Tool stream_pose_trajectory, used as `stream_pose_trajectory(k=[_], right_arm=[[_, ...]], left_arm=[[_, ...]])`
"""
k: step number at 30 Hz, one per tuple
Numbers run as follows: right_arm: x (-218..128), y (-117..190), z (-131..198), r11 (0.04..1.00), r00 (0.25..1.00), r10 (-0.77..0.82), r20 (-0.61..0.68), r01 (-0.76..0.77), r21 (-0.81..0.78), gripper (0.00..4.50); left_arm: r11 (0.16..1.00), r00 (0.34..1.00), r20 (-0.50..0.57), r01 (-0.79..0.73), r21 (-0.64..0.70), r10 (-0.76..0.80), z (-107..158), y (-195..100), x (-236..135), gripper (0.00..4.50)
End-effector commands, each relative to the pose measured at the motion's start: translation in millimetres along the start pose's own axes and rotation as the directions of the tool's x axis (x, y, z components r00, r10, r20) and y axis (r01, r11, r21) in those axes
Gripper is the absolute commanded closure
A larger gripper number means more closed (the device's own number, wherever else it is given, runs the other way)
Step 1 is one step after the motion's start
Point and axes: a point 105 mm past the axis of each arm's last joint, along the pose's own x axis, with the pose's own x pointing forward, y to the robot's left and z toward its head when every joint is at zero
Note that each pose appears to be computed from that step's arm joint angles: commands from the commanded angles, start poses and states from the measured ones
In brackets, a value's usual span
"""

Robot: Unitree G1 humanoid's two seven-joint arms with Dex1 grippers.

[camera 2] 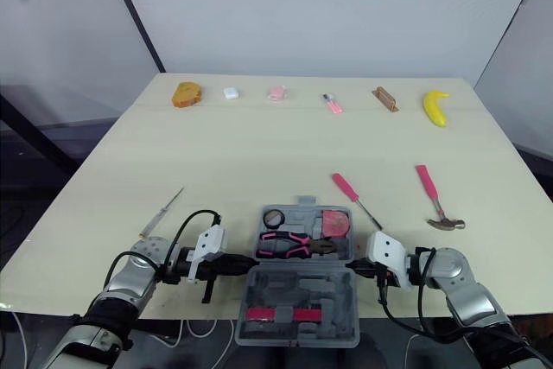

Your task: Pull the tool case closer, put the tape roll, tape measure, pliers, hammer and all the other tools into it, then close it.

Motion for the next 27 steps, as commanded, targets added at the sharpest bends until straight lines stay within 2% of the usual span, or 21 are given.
stream_pose_trajectory(k=[1,11,27], right_arm=[[3.1,-4.4,15.0,0.999,0.999,-0.004,0.051,0.006,-0.042,4.50],[6.7,-16.9,21.0,0.996,0.997,-0.045,0.070,0.050,-0.069,4.50],[15.9,-37.0,29.9,0.988,0.990,-0.108,0.090,0.117,-0.104,4.50]], left_arm=[[1.000,1.000,0.028,-0.001,0.020,0.001,6.7,2.7,3.9,4.38],[1.000,0.999,0.035,-0.026,0.016,0.025,9.1,9.8,4.0,4.38],[0.987,0.987,0.028,-0.158,0.039,0.157,12.2,35.1,-0.2,4.38]])
